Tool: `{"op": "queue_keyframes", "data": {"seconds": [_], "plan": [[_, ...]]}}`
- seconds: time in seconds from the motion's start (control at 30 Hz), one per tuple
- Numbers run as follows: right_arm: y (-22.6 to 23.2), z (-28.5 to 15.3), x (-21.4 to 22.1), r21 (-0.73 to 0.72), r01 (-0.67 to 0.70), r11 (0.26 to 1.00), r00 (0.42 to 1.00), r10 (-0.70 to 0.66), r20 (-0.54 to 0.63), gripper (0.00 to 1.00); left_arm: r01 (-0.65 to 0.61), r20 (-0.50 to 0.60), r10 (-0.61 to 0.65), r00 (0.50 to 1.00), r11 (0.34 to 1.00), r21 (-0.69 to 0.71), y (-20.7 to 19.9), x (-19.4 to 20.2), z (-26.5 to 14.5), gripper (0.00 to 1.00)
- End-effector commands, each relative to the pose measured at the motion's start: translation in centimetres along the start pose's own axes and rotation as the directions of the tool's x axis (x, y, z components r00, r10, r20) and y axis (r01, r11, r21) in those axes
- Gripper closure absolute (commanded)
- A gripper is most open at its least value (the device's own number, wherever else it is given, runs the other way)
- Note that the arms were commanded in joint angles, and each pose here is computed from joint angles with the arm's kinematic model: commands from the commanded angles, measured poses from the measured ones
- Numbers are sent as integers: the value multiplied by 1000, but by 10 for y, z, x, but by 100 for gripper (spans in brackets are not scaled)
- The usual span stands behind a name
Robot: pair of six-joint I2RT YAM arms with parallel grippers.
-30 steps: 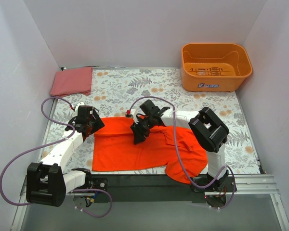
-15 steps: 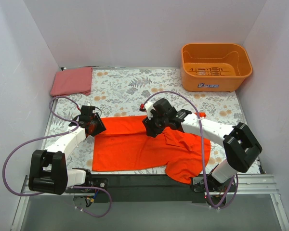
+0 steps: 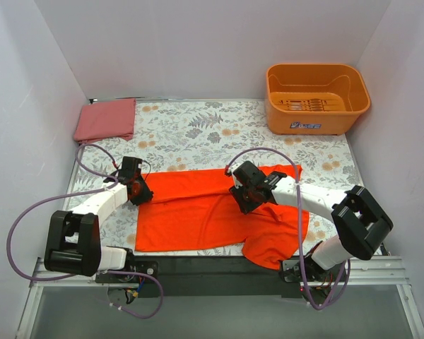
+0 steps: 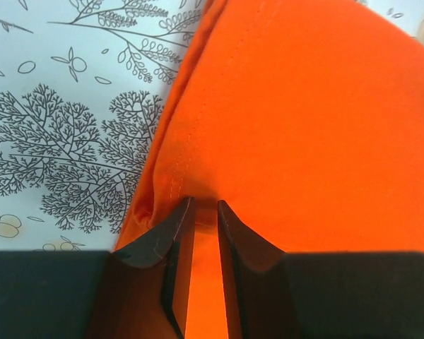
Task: Fold and stack the t-shirts
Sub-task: Fold the tshirt
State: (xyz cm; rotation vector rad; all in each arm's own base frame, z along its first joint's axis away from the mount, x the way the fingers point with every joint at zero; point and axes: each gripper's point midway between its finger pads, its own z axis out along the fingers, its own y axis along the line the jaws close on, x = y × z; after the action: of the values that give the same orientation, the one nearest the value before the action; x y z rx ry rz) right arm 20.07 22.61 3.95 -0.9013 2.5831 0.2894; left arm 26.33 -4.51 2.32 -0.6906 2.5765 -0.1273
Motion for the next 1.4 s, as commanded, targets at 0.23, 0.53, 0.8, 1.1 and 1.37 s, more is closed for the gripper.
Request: {"op": "queue_keyframes", "data": {"seconds": [0.23,0.53,0.8,1.1,1.37], "plan": [[-11,11,2,79,-44,996,998,47,-35,68,2,43,-2,999,1000,-9,-3,-15,-4,80],[-8,0,-4,68,-54,996,998,56,-24,99,-4,60,3,998,1000,7,-6,-19,-7,78],[13,-15,-12,-37,-62,997,998,61,-25,99,-4,72,3,997,1000,14,-7,-21,-10,78],[26,-3,-8,-100,-77,992,994,69,-79,98,-3,78,2,997,1000,22,-8,-22,-11,77],[23,5,-23,-50,-127,991,988,122,-93,96,-5,82,3,997,1000,23,-8,-23,-12,77]]}}
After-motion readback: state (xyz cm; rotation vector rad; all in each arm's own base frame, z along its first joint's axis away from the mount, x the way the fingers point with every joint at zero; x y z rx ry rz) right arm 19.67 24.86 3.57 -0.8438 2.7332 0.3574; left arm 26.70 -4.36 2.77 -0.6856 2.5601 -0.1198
